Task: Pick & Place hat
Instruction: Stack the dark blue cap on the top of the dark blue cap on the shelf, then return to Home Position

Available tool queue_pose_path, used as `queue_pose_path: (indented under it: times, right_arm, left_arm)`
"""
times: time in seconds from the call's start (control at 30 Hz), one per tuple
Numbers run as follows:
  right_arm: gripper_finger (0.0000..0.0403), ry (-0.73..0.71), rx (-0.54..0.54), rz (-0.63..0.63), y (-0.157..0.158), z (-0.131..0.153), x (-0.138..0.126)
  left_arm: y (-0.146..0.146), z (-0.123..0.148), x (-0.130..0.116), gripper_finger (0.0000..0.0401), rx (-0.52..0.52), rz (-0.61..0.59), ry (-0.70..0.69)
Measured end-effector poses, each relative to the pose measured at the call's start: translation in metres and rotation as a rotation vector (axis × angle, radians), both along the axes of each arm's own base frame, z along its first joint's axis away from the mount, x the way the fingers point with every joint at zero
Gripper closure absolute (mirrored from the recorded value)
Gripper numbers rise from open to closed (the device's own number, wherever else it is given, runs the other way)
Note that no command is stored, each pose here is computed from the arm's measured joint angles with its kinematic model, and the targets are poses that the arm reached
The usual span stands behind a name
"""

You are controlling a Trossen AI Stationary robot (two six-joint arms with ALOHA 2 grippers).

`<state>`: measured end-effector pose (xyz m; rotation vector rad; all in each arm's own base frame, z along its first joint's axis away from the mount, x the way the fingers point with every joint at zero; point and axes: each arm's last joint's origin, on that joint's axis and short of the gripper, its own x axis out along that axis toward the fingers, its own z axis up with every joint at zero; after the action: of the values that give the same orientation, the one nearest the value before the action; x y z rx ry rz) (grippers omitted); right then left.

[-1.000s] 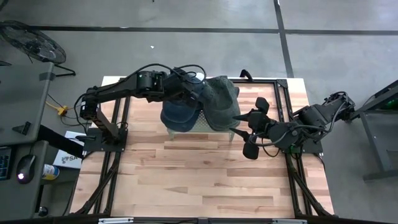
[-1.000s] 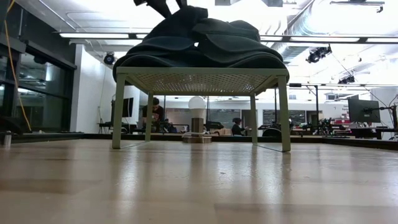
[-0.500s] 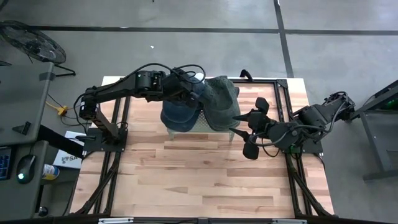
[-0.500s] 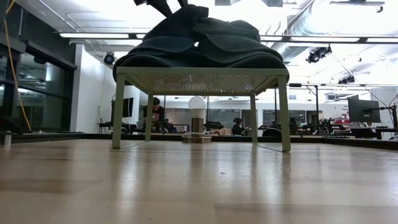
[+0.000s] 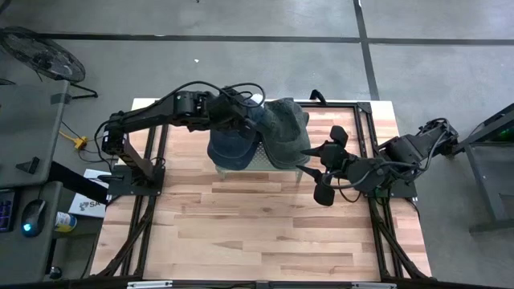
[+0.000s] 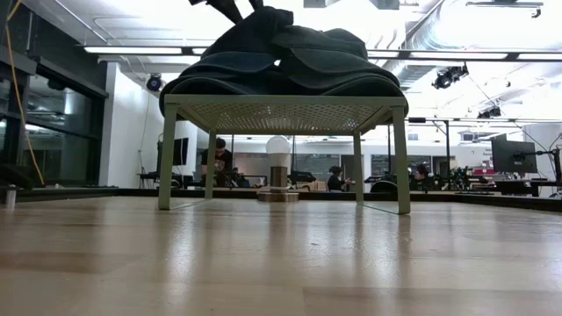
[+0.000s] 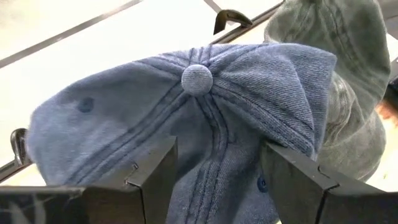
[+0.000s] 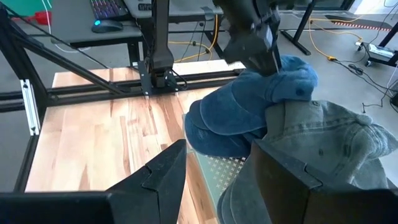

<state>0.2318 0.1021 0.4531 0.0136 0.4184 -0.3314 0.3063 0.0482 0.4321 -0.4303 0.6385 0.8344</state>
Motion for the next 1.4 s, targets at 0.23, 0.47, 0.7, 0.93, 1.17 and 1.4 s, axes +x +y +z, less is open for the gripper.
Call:
queue_pose_path:
  times: [0.23,0.47,0.7,0.93,1.17,1.4]
  right_arm:
    - [0.0228,0.015,0.007,-0.009,-0.001,-0.002,-0.001]
    - [0.0228,0.013,0.013,-0.012,-0.001,-0.002,-0.001]
    - [0.0228,0.013,0.014,-0.012,-0.001,-0.002,-0.001]
    - [0.0229,0.036,0.039,0.035,0.001,-0.003,-0.001]
    - [0.023,0.129,0.01,0.013,-0.003,-0.01,-0.009]
    - [0.0233,0.193,-0.066,-0.048,0.005,-0.019,-0.027]
  left_arm:
    - [-0.001,0.01,-0.011,0.0178,0.003,0.017,-0.042]
    - [-0.002,0.016,-0.021,0.0178,-0.003,0.014,-0.057]
    - [-0.003,0.019,-0.029,0.0178,-0.002,0.016,-0.052]
    - [-0.007,0.022,-0.04,0.0178,0.009,-0.016,-0.006]
    - [-0.037,0.032,-0.063,0.0178,0.155,-0.113,0.063]
    - [-0.085,0.024,-0.081,0.0178,0.321,-0.265,0.162]
